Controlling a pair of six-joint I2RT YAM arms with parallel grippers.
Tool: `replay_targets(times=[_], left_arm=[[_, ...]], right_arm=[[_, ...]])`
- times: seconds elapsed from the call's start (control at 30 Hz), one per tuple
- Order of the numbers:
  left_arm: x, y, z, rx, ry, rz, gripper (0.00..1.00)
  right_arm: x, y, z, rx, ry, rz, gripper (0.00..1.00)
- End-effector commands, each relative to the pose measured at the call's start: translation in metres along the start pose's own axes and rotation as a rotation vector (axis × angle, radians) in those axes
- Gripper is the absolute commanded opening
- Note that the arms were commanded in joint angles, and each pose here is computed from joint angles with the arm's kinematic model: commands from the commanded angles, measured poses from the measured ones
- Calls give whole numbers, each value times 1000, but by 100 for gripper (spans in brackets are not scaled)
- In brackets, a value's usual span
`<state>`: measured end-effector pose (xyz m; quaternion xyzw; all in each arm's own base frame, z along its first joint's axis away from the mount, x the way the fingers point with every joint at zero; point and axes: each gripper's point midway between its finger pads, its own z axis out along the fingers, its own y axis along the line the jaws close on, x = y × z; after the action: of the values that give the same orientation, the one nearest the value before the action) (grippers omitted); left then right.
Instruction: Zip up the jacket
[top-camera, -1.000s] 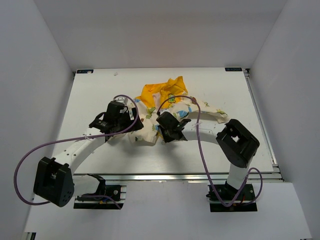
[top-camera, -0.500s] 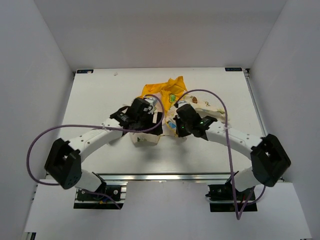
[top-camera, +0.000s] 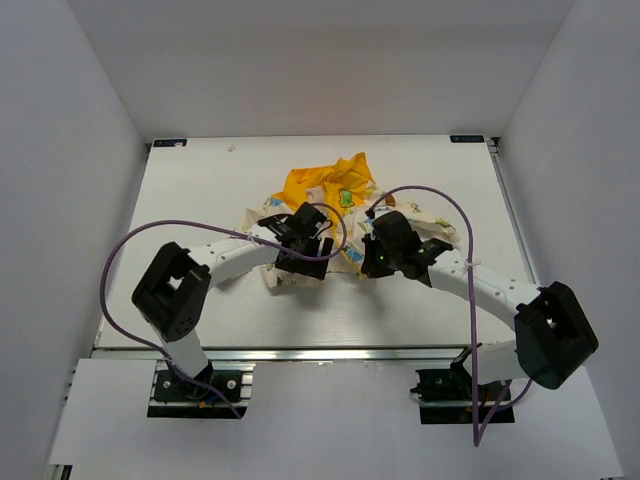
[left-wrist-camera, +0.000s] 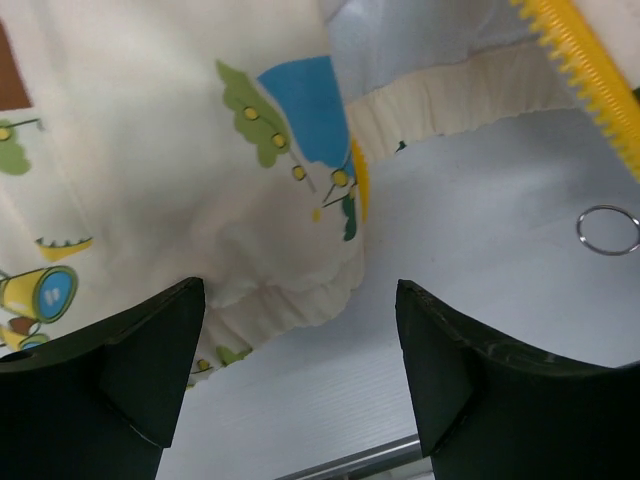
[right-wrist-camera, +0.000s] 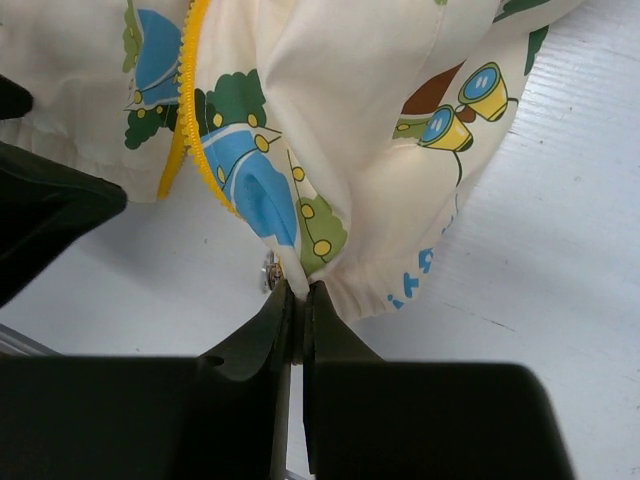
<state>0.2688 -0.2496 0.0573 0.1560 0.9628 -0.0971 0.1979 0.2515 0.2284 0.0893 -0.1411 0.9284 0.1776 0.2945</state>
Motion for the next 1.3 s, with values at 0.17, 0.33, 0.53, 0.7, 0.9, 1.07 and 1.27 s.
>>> replay_targets(times=[0.17,0.33,0.53,0.7,0.9,1.07,1.27], left_arm=[[-7,-8,3,-111,-1,-47,86],[1,-1,5,-180,6,-92,82],[14,-7,20,-196,34,-101,71],[19,-7,29,-208,50,-104,59],[21,-11,32,-198,67,-119,61],[11,-20,18,-151,23,-142,68],[22,-20,33,-152,68,-156,68]], right_arm=[[10,-7,5,6,8,50,0],[9,-11,4,22,-18,79,0],[10,-13,4,28,-16,95,0],[14,-19,4,52,-17,110,0],[18,-22,6,70,-5,113,0],[21,-21,8,66,5,115,0],[23,-23,9,73,12,115,0]])
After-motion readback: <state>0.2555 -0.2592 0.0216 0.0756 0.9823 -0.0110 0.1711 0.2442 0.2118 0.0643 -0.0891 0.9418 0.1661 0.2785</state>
